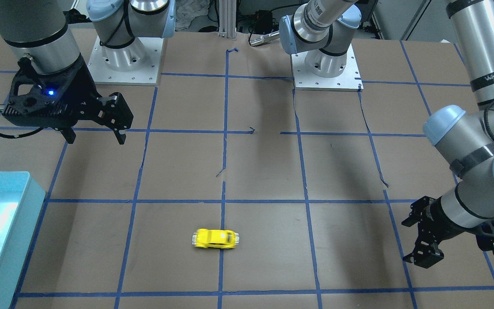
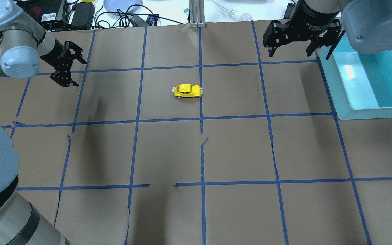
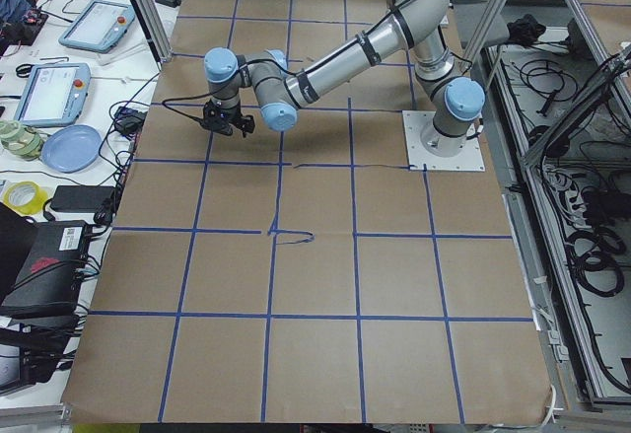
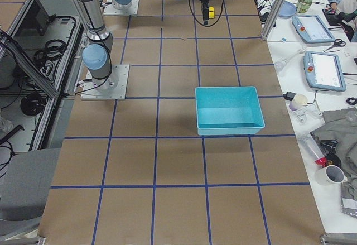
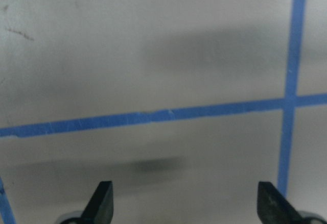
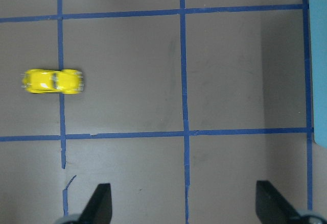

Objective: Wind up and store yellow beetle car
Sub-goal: 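Release the car and raise the left gripper away, then lower the right gripper onto the stopped car and grasp it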

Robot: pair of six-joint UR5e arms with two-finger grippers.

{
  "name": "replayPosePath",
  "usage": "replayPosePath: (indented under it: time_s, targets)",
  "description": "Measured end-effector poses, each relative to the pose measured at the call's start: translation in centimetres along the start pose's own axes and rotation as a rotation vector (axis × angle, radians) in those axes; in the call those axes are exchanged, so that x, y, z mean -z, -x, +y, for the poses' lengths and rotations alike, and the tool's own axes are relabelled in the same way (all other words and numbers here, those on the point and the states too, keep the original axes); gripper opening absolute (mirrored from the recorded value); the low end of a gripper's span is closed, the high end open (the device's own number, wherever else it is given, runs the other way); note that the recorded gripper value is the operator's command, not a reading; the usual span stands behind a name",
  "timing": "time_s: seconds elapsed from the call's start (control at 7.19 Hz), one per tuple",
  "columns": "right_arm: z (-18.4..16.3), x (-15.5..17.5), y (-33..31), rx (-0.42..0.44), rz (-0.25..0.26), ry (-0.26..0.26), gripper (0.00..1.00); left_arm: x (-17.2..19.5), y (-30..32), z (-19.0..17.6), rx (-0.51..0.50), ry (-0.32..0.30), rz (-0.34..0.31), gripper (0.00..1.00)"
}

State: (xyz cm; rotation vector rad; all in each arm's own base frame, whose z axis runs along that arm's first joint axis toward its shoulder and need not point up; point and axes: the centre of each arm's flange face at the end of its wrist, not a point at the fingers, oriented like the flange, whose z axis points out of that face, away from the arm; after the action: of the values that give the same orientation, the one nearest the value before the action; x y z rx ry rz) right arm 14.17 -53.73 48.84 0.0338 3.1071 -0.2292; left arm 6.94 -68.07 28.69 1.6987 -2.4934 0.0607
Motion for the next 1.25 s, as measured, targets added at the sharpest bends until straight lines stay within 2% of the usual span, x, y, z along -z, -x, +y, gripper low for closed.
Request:
replayPosePath:
  time_s: [0.28,0.56,0.7,0.83,0.97,1.11,1.25]
  targets:
    - [0.1,-0.1,0.0,0.001,0.001,0.001,1.00,6.8,-0.9,2.0,-0.382,-0.036,-0.049,1.00]
    - [0.1,-0.1,0.0,0.001,0.002,0.002,1.00,15.9,-2.4,5.8,-0.847,-0.099,-0.022,1.00]
    - [0.2,-0.1,0.0,0.001,0.004,0.002,1.00,19.0,-3.0,8.2,-0.983,-0.136,-0.005,1.00]
    - [0.2,-0.1,0.0,0.001,0.003,0.003,1.00,20.3,-3.0,10.3,-1.051,-0.128,-0.012,1.00]
    - [0.2,-0.4,0.0,0.007,0.002,0.010,1.00,20.9,-2.7,12.4,-1.090,-0.089,-0.036,1.00]
    - [-0.1,-0.6,-0.4,0.056,0.000,0.005,1.00,21.4,-2.3,14.6,-1.121,-0.056,-0.054,1.00]
    - [-0.5,-0.6,-1.1,0.163,0.005,-0.015,1.00,21.7,-2.2,16.7,-1.159,-0.033,-0.067,1.00]
